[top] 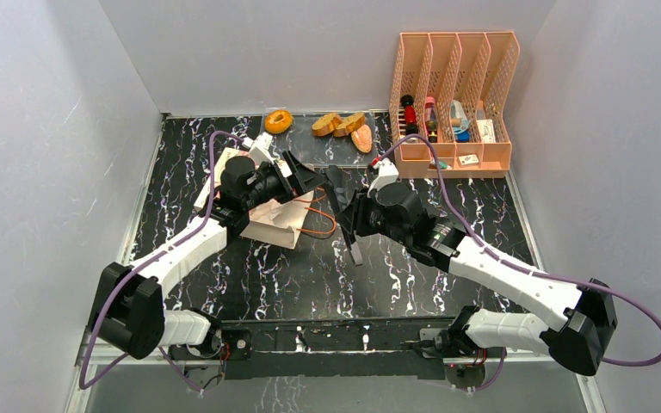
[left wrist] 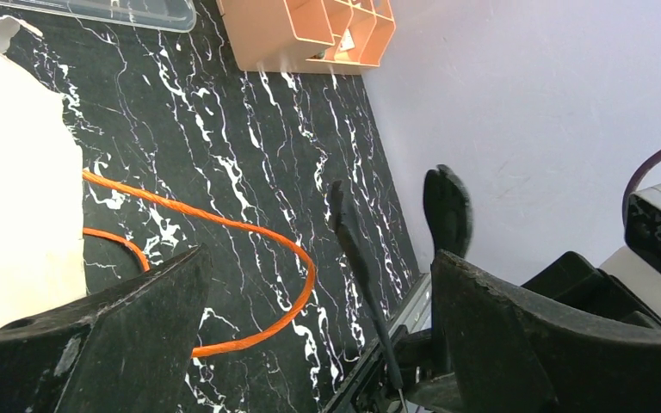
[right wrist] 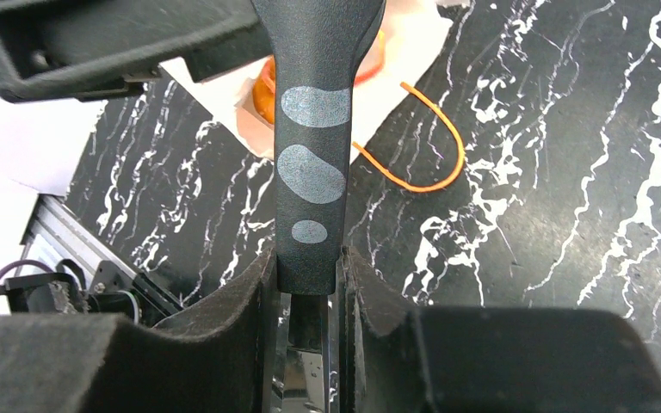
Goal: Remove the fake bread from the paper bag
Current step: Adjust the clamp.
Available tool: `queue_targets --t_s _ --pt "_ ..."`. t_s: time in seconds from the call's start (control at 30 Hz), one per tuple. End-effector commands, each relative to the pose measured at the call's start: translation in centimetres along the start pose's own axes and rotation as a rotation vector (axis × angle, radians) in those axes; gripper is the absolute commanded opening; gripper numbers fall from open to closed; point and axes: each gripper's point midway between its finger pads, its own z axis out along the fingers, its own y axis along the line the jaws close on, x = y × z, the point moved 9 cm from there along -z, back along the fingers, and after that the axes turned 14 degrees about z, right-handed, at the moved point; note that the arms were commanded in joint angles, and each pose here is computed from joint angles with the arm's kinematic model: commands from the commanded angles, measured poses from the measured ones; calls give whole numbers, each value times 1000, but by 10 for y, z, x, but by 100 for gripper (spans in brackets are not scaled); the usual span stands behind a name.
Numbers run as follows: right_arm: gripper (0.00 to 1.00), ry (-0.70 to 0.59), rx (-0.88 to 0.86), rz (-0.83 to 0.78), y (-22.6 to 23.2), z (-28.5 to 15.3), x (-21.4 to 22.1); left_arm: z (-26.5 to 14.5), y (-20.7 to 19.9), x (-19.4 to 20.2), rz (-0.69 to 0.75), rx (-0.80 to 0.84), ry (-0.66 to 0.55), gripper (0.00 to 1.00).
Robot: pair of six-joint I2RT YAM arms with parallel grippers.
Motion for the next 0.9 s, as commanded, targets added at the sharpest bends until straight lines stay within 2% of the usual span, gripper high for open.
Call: queue_targets --t_s 0.0,0.33,0.53,0.6,0.63,0.67,0.7,0.73,0.77,0.87 --pt "3 -112 -140 14 38 -8 -29 0 -9 -9 13 51 -30 98" --pt "3 -106 -194 10 54 -5 -31 6 -5 -8 4 54 -34 98" --pt "1 -137 -211 3 63 0 -37 12 -7 -7 -10 108 -23 84" --pt "0 -157 -214 0 66 1 -40 11 -6 -4 -15 115 -21 73" --pt "0 -167 -211 -1 66 2 -41 10 -4 -2 -20 109 -28 66" --pt "0 -180 -213 -2 67 2 -43 8 -5 -2 -18 103 -37 53" --pt "0 -203 -225 3 69 0 -46 6 -6 -4 -15 93 -51 48" --pt "0 -228 -235 11 70 -4 -49 5 -7 -4 -9 102 -57 20" --pt "0 -264 -229 20 70 -7 -53 5 -7 -4 -8 100 -57 0" --pt "0 -347 -212 51 62 -16 -57 -3 -2 -1 -3 42 -82 0"
